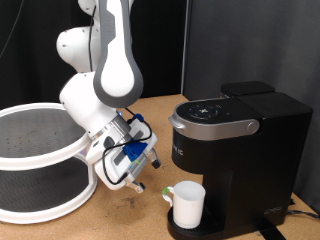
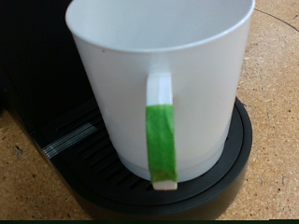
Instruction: Make a cup of coffee with the keurig machine
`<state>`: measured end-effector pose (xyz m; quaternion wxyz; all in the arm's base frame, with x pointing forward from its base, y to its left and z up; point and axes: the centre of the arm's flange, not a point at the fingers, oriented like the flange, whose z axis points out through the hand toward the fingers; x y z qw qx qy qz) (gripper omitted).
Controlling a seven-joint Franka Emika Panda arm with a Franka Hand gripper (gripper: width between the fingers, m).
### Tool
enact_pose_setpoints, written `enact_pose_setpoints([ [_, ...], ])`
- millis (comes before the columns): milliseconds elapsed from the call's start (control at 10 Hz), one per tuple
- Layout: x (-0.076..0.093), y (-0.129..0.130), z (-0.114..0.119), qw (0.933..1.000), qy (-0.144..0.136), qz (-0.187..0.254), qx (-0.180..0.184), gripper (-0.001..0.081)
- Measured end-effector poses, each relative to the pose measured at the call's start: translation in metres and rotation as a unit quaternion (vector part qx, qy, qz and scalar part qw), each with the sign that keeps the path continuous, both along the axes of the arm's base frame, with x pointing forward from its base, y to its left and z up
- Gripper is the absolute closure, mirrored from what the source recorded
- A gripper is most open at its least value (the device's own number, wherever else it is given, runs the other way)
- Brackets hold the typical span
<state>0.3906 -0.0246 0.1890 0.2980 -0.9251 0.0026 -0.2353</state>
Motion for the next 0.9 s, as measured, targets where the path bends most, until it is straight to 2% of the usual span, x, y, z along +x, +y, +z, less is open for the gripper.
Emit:
enact_pose_setpoints([
  [200,0.005,0.008,0.008,0.9991,-0.02,0.01,0.035,0.0003],
  [400,0.012,0.013,0.032,0.9954,-0.053,0.012,0.078,0.0003],
  [600,0.016,0.015,0.059,0.9928,-0.071,0.013,0.096,0.0003],
  [700,0.016,0.015,0.07,0.9927,-0.07,0.016,0.097,0.0003],
  [900,0.01,0.013,0.092,0.9949,-0.045,0.036,0.083,0.0003],
])
